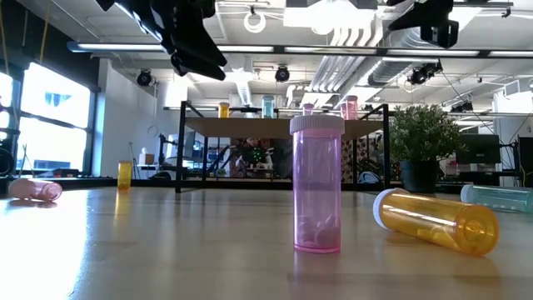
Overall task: Pick and place medicine bottles onto shelf by color
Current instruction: Put the left purple pill bottle aligned with the other purple pill bottle
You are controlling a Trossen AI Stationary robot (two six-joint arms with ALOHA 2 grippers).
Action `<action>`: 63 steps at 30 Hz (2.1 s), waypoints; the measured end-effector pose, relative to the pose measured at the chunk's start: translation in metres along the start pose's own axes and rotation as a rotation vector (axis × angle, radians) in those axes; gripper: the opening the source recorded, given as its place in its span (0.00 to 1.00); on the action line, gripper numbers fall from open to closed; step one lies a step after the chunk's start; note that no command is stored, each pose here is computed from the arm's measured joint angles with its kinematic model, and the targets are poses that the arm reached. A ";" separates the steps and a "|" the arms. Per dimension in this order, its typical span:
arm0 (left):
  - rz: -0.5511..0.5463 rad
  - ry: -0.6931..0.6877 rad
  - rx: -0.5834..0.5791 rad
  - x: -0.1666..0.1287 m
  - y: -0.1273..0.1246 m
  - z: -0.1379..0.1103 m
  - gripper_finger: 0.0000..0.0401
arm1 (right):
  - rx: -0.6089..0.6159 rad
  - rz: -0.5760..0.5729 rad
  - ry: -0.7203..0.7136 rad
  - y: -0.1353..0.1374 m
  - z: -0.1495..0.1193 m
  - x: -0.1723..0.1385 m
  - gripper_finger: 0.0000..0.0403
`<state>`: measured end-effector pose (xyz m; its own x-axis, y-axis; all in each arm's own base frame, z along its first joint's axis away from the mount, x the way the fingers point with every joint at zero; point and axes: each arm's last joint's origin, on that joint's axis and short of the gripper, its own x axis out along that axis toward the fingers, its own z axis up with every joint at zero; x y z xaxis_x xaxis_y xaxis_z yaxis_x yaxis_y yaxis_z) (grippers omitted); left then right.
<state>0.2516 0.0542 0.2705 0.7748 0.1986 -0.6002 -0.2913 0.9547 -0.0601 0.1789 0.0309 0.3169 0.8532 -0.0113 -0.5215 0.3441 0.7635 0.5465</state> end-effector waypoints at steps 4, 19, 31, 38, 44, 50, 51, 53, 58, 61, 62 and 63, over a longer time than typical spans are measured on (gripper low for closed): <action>-0.040 0.007 -0.042 -0.001 -0.013 -0.002 0.57 | -0.046 0.061 0.001 0.016 -0.004 0.021 0.37; -0.199 0.099 -0.188 -0.011 -0.071 -0.018 0.57 | -0.331 0.344 0.028 0.052 -0.019 0.092 0.50; -0.171 0.223 -0.169 -0.019 -0.090 -0.037 0.57 | -0.625 0.493 0.136 0.073 -0.079 0.151 0.50; -0.173 0.222 -0.172 -0.021 -0.094 -0.039 0.57 | -0.719 0.500 0.176 0.081 -0.102 0.177 0.50; -0.165 0.226 -0.175 -0.021 -0.094 -0.039 0.57 | -0.770 0.487 0.214 0.083 -0.117 0.200 0.50; -0.161 0.225 -0.174 -0.021 -0.094 -0.039 0.57 | -0.781 0.457 0.247 0.080 -0.127 0.215 0.50; -0.161 0.225 -0.174 -0.021 -0.094 -0.039 0.57 | -0.783 0.452 0.256 0.078 -0.129 0.217 0.50; -0.160 0.225 -0.174 -0.021 -0.094 -0.039 0.57 | -0.784 0.446 0.264 0.077 -0.132 0.220 0.50; -0.160 0.226 -0.174 -0.021 -0.094 -0.039 0.57 | -0.793 0.424 0.283 0.072 -0.137 0.225 0.50; -0.160 0.226 -0.174 -0.021 -0.094 -0.039 0.57 | -0.796 0.402 0.285 0.069 -0.141 0.229 0.50; -0.160 0.226 -0.174 -0.021 -0.094 -0.039 0.57 | -0.797 0.398 0.290 0.068 -0.142 0.230 0.50; -0.157 0.225 -0.174 -0.021 -0.094 -0.039 0.57 | -0.798 0.397 0.292 0.068 -0.143 0.231 0.50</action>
<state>0.2405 -0.0482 0.2574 0.6800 -0.0209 -0.7329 -0.2841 0.9140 -0.2897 0.3432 0.1722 0.1400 0.6809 0.4248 -0.5965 -0.4137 0.8953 0.1653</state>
